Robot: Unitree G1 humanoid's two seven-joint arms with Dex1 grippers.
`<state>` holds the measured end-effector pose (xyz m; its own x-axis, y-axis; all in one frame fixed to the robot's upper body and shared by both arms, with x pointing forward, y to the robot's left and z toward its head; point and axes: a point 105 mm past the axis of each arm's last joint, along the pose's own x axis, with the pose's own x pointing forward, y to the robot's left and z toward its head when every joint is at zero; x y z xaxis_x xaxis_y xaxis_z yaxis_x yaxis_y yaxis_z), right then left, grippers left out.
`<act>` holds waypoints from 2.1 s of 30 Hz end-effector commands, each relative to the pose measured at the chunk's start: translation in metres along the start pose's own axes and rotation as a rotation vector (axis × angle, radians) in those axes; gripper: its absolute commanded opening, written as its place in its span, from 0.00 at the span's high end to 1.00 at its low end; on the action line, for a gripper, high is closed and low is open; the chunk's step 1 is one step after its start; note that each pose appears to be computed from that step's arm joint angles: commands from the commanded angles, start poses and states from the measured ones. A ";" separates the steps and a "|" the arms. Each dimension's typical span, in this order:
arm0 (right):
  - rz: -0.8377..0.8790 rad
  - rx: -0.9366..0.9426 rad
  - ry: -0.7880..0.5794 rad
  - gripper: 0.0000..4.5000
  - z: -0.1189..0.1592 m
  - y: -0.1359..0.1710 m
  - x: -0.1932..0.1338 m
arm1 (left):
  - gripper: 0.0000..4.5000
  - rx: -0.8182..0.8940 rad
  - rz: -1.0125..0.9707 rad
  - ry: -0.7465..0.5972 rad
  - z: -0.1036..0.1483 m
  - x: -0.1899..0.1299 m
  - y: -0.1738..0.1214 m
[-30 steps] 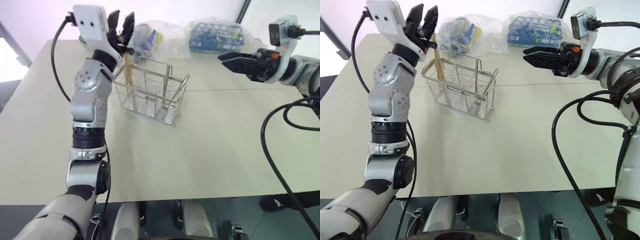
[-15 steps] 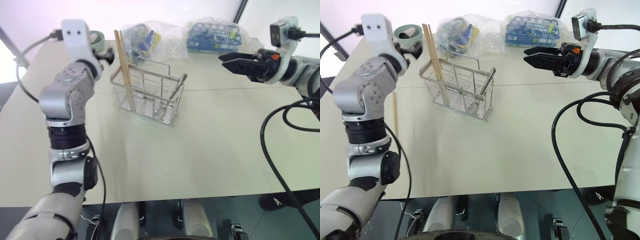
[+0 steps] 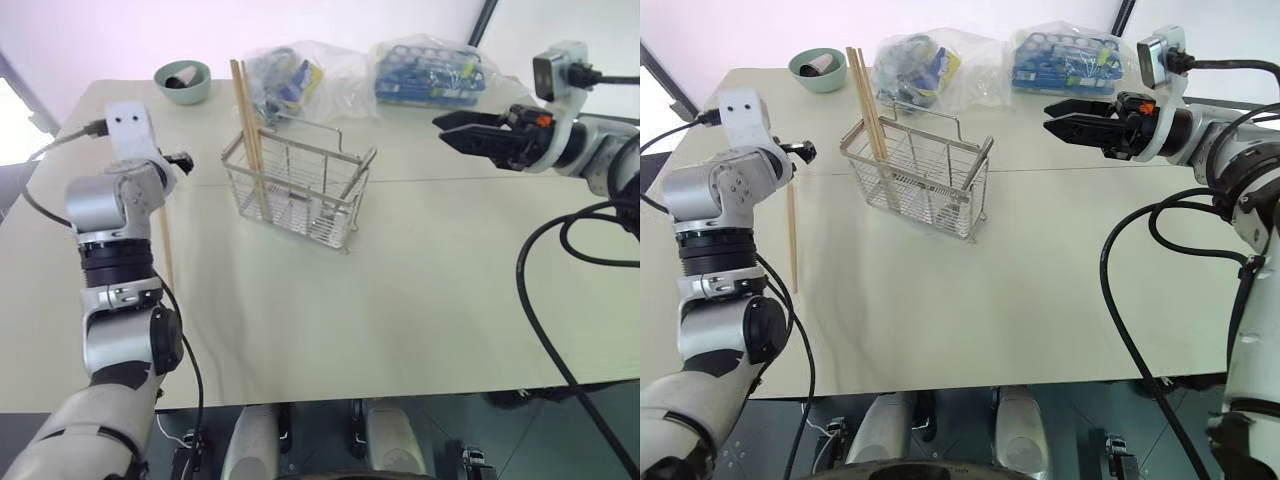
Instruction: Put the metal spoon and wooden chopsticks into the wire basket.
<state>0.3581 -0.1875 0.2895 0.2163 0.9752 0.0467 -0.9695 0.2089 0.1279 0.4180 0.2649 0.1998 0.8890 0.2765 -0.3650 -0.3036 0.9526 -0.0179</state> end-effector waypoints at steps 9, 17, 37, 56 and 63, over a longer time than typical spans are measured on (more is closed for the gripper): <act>0.024 -0.020 -0.036 0.21 0.006 0.004 0.004 | 0.02 0.025 0.091 0.161 -0.039 0.010 0.014; 0.023 -0.022 -0.053 0.21 0.009 0.004 0.004 | 0.07 -0.032 0.108 0.252 -0.062 0.014 0.019; 0.002 -0.036 -0.058 0.21 0.006 0.001 0.001 | 1.00 -0.135 0.151 0.120 -0.033 0.013 0.038; -0.011 -0.063 -0.051 0.21 0.010 0.002 -0.004 | 1.00 -0.276 -0.381 -0.938 0.198 -0.105 -0.009; -0.020 -0.060 -0.045 0.21 0.017 0.003 -0.006 | 1.00 -0.292 -0.652 -0.955 0.200 -0.137 -0.072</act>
<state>0.3597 -0.1944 0.2893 0.2528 0.9662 0.0507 -0.9643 0.2473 0.0946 0.4016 0.1942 0.4194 0.8136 -0.1041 0.5720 0.2971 0.9201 -0.2551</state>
